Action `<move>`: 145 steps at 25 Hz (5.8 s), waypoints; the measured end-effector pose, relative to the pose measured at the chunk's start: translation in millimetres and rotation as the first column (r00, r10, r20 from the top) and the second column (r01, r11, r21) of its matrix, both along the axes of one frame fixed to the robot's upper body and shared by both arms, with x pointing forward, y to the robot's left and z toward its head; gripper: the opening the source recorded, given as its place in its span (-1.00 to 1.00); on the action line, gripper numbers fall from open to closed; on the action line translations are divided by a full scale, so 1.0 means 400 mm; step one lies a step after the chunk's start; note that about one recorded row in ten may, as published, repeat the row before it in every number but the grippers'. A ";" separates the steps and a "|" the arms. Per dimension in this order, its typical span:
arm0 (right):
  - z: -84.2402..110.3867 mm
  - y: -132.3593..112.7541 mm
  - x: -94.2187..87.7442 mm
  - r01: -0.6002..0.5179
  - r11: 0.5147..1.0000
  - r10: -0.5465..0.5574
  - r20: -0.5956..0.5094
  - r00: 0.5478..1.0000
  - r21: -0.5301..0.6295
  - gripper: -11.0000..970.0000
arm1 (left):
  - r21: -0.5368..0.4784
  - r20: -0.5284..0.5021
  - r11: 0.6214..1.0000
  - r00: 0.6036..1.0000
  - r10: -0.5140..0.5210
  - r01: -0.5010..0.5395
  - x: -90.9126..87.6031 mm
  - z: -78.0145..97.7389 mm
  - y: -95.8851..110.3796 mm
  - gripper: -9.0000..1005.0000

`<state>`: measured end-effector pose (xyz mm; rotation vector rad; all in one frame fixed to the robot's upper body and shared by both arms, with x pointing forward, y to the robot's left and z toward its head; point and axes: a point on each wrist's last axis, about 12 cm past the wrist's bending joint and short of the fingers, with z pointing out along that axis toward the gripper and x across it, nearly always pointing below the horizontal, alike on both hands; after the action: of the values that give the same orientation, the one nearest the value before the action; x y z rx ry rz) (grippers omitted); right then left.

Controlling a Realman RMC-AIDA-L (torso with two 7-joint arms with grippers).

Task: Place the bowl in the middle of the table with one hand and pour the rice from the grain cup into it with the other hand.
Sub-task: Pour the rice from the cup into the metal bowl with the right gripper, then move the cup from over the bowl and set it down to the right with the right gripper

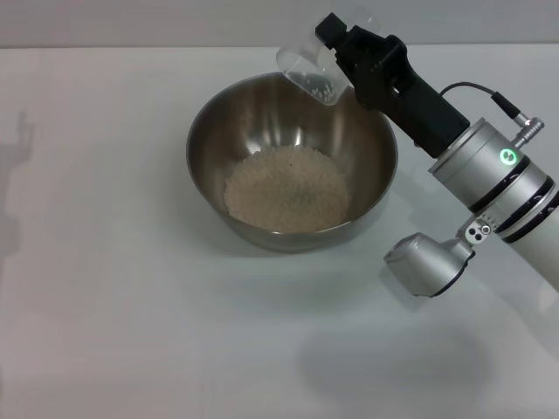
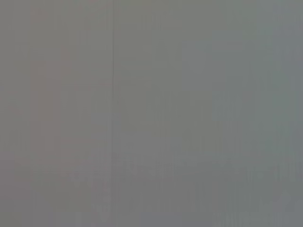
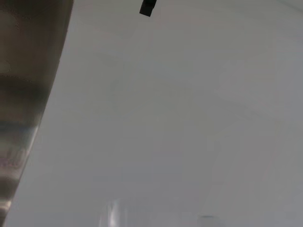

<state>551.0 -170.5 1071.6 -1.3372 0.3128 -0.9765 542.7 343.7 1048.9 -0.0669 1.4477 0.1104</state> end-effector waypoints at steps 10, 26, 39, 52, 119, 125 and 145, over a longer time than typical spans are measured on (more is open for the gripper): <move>-0.008 0.005 0.000 0.012 1.000 -0.011 -0.052 0.999 0.027 -0.98 | 0.000 0.010 1.000 1.000 -0.007 0.007 0.009 0.007 -0.006 0.40; 0.016 0.026 0.001 0.089 0.936 -0.013 -0.219 0.976 0.340 -0.98 | 0.000 0.018 1.000 1.000 -0.006 0.006 0.012 0.012 -0.004 0.40; 0.021 0.023 0.003 0.323 0.597 0.108 -0.473 0.874 0.734 -0.98 | 0.001 0.023 1.000 1.000 -0.012 0.012 0.016 0.016 -0.008 0.40; -0.034 -0.036 -0.015 0.567 0.226 0.187 -0.606 0.773 0.792 -0.98 | 0.005 0.025 1.000 1.000 -0.015 0.015 0.018 0.018 -0.008 0.40; -0.192 -0.214 -0.107 0.762 -0.122 0.304 -0.706 0.639 0.637 -0.96 | 0.027 0.033 0.998 0.998 -0.056 0.055 0.054 0.038 -0.033 0.40; -0.195 -0.219 -0.108 0.766 -0.114 0.298 -0.714 0.634 0.632 -0.96 | 0.026 0.033 0.998 0.998 -0.057 0.056 0.054 0.039 -0.034 0.40; -0.209 -0.215 -0.110 0.795 -0.065 0.307 -0.746 0.591 0.603 -0.94 | 0.028 0.040 0.997 0.997 -0.067 0.066 0.054 0.039 -0.042 0.40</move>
<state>506.8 -256.5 988.0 -0.0181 1.7637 -0.1278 564.3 326.9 1064.7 0.0009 1.4061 0.0734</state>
